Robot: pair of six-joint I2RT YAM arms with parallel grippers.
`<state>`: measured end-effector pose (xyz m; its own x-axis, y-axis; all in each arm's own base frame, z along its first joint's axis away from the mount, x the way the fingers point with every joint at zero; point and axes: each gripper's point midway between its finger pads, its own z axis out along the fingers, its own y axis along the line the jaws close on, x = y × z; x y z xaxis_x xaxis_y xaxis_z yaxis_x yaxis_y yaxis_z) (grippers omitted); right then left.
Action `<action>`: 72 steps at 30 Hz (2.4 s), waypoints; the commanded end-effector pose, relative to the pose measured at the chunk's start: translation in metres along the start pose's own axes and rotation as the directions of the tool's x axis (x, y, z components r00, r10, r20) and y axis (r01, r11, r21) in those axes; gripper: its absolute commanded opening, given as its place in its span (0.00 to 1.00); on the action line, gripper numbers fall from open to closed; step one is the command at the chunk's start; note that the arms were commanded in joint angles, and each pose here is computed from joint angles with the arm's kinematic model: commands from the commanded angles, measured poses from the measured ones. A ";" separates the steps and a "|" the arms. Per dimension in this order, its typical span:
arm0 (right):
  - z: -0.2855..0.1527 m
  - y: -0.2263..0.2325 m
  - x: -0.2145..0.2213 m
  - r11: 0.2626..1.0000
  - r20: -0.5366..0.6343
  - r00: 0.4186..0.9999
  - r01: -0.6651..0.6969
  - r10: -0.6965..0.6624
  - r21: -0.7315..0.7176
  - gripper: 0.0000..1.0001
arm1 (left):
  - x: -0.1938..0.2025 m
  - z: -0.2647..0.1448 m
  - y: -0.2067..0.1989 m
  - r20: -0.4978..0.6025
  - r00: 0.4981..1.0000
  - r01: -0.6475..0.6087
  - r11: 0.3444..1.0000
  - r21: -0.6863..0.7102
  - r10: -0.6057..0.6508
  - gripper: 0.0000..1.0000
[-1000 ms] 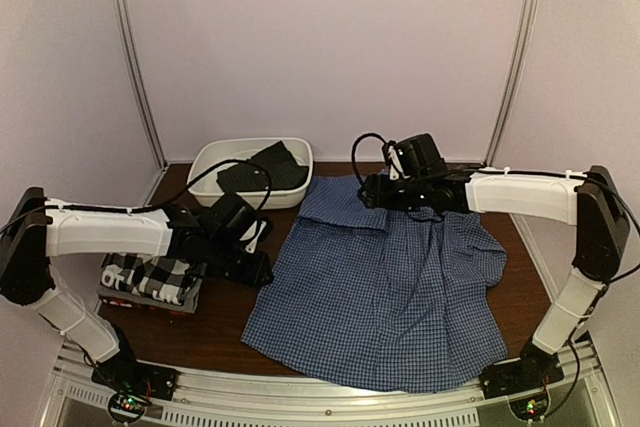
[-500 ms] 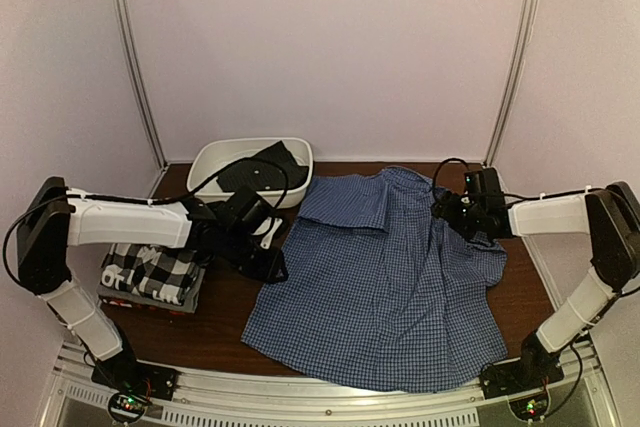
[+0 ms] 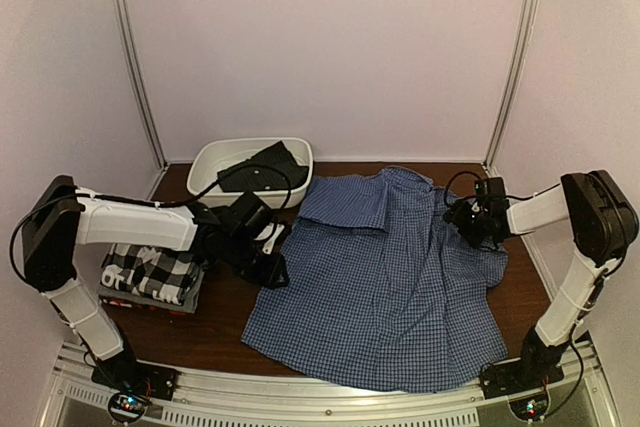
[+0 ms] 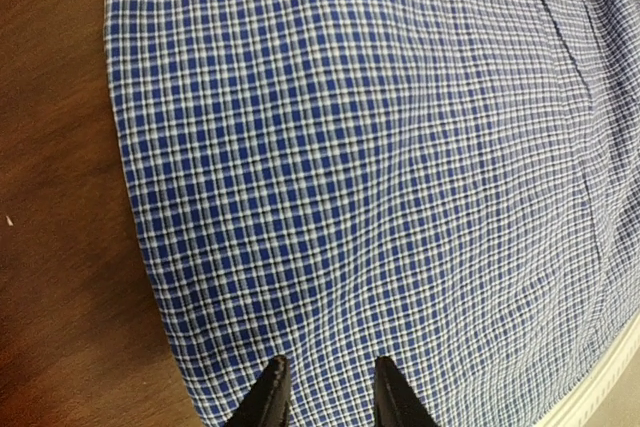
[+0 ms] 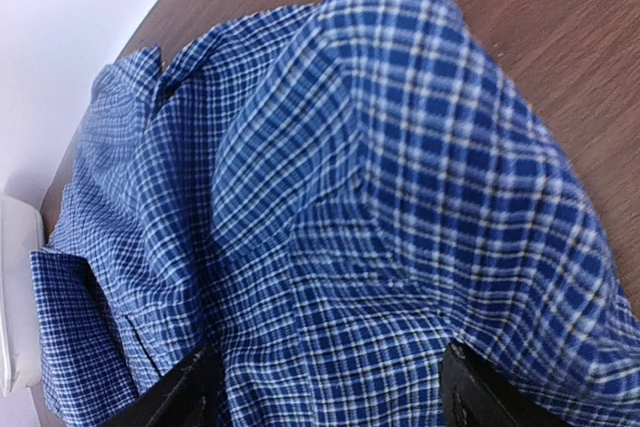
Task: Fold and stack the long sleeve shirts
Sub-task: Move the flattened shirt to the center of the board, then pick up the flattened shirt from the center of the board.
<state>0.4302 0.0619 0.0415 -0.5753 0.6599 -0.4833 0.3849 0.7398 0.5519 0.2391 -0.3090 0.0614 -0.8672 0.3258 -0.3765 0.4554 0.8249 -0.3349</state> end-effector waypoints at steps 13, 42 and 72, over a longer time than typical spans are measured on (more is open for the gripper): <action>-0.017 -0.087 -0.065 0.980 0.052 0.997 -0.063 0.054 0.190 0.78 | 0.036 0.052 -0.048 -0.116 0.991 -0.059 0.995 0.077 0.067 0.30; -0.027 0.136 0.035 0.881 -0.070 0.886 0.443 -0.459 -0.165 0.79 | 0.033 0.004 -0.005 -0.042 0.999 0.018 0.992 -0.127 -0.023 0.30; 0.030 0.179 0.101 0.846 -0.162 0.839 0.478 -0.519 -0.238 0.42 | 0.129 -0.002 -0.013 -0.252 0.963 0.128 0.985 0.112 -0.096 0.30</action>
<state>0.4553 0.2575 0.0679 -0.8122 0.1353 -0.5674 -0.1160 0.9158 0.3844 0.1284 -0.2676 0.0203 -0.9364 0.3278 -0.1250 0.3484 0.8274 -0.4405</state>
